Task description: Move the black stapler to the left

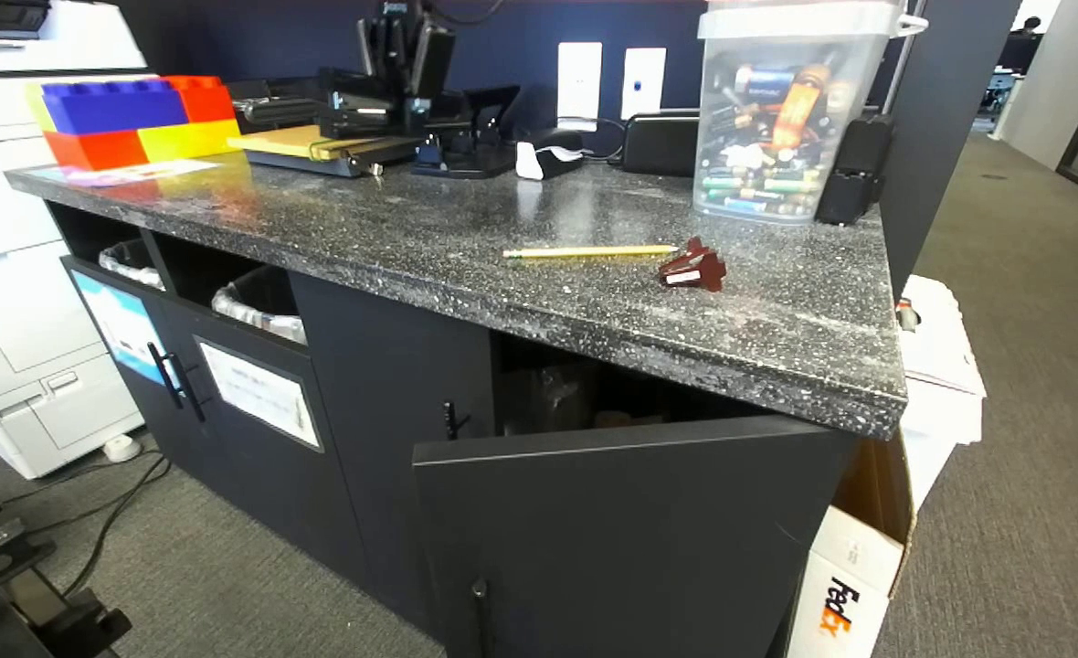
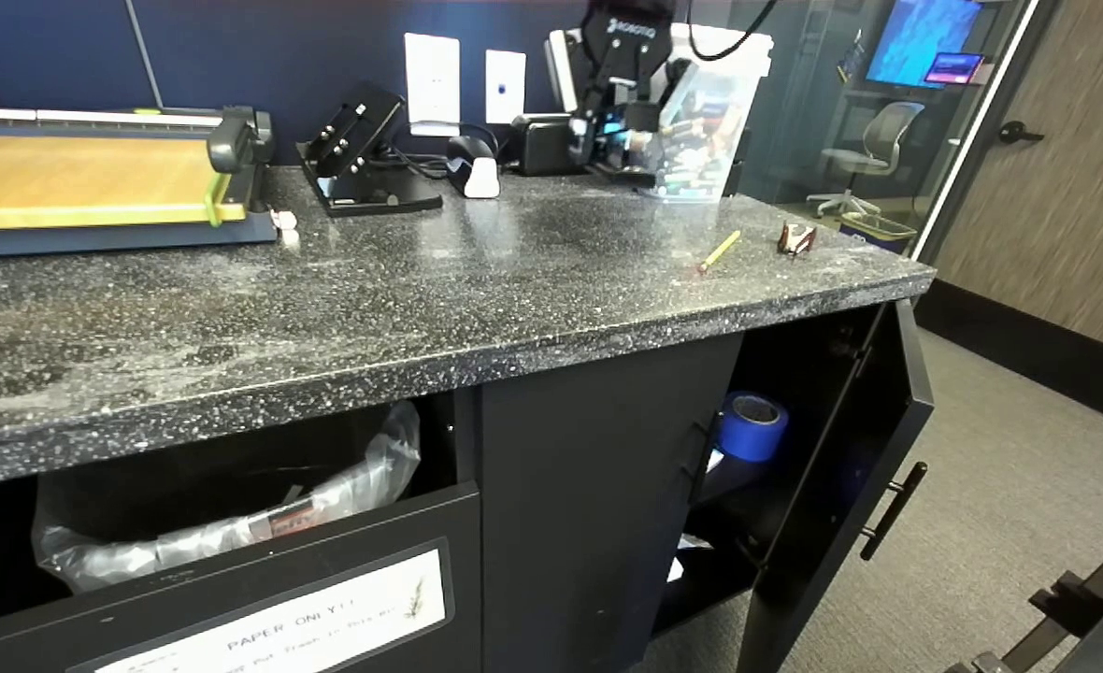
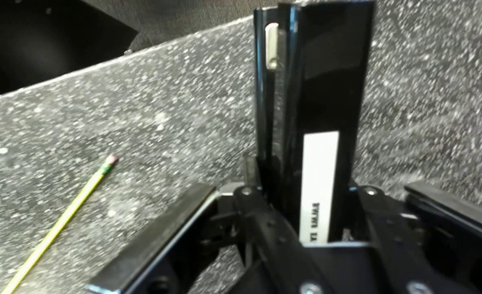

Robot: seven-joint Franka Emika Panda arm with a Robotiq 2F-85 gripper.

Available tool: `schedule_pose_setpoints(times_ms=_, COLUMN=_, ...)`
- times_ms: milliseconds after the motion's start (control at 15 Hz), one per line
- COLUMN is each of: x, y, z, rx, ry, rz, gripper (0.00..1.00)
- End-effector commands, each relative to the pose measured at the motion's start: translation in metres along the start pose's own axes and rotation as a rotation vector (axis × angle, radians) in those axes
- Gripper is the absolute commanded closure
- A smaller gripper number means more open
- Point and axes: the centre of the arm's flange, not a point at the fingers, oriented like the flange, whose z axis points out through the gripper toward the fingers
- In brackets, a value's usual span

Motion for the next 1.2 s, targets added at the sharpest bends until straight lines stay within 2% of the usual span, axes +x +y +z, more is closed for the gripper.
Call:
schedule_pose_setpoints(times_ms=0, x=0.008, y=-0.054, z=0.030, rx=-0.010, ry=-0.007, rz=-0.062, gripper=0.83)
schedule_pose_setpoints(times_ms=133, x=0.017, y=-0.075, z=0.057, rx=-0.021, ry=0.001, rz=-0.075, gripper=0.83)
schedule_pose_setpoints(times_ms=467, x=0.056, y=-0.069, z=0.120, rx=-0.029, ry=0.040, rz=-0.049, gripper=0.83)
schedule_pose_setpoints(times_ms=733, x=0.057, y=-0.054, z=0.113, rx=-0.038, ry=0.047, rz=-0.049, gripper=0.83)
schedule_pose_setpoints(times_ms=800, x=0.056, y=-0.050, z=0.111, rx=-0.042, ry=0.031, rz=-0.053, gripper=0.33)
schedule_pose_setpoints(times_ms=867, x=0.046, y=-0.044, z=0.100, rx=-0.045, ry=0.007, rz=-0.061, gripper=0.32)
schedule_pose_setpoints(times_ms=1000, x=0.028, y=-0.026, z=0.074, rx=-0.050, ry=-0.015, rz=-0.076, gripper=0.18)
schedule_pose_setpoints(times_ms=1133, x=0.002, y=0.001, z=0.032, rx=-0.058, ry=-0.028, rz=-0.076, gripper=0.04)
